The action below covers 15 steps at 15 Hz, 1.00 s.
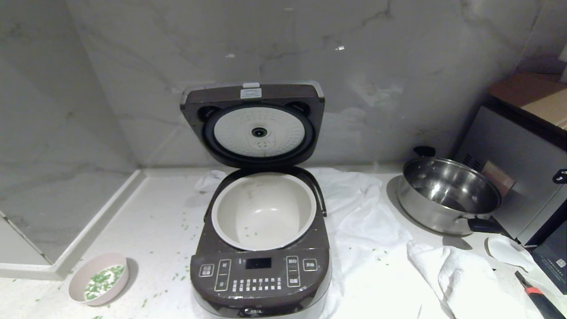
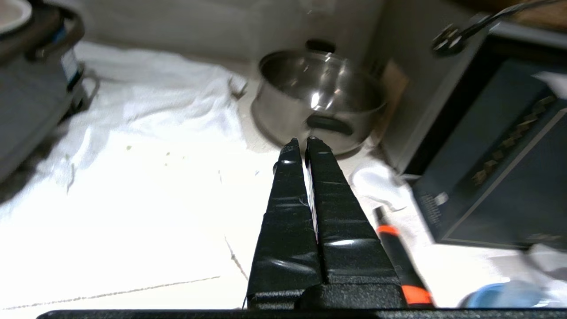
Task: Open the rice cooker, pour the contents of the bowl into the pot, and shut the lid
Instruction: Turn on the tap
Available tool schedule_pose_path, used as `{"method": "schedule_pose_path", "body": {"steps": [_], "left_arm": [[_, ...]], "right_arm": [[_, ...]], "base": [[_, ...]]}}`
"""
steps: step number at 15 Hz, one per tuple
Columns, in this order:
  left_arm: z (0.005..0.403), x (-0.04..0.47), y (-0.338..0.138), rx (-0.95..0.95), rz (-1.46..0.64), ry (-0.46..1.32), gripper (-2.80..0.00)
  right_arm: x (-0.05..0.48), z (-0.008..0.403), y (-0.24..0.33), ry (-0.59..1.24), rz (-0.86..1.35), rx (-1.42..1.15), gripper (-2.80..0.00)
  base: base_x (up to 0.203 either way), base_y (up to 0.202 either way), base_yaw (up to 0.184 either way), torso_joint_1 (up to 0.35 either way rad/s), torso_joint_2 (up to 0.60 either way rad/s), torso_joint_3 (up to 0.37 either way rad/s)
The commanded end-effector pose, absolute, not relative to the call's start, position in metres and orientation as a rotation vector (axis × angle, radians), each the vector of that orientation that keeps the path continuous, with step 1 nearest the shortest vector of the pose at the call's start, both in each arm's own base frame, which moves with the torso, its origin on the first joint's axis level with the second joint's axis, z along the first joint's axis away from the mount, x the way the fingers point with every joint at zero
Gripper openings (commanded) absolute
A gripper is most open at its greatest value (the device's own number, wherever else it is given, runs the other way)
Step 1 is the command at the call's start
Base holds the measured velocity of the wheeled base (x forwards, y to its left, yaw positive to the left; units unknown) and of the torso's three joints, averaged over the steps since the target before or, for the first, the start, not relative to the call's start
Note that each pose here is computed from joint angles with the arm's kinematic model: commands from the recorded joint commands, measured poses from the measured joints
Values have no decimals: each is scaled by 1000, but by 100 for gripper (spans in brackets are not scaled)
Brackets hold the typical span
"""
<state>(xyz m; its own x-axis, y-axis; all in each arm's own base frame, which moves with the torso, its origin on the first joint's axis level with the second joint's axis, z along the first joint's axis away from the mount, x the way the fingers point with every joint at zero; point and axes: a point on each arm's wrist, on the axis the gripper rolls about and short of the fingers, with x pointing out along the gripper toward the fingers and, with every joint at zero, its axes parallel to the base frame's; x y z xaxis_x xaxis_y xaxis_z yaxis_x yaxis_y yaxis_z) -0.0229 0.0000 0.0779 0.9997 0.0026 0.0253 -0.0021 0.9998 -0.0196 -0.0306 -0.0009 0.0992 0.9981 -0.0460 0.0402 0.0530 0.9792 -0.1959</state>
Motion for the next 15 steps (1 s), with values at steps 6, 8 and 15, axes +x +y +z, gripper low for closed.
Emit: {"method": "schedule_pose_path", "body": {"steps": [6, 8, 15], "left_arm": [[77, -23, 0, -20, 3, -23, -280], [77, -23, 0, -20, 3, -23, -280], [77, -23, 0, -18, 3, -23, -280]], "right_arm": [[-23, 74, 1, 25, 45, -133, -280], [-24, 74, 1, 24, 42, -106, -280], [-24, 74, 1, 25, 39, -78, -280]], "base": [[0, 0, 0, 0, 0, 0], [0, 0, 0, 0, 0, 0], [0, 0, 0, 0, 0, 0]]}}
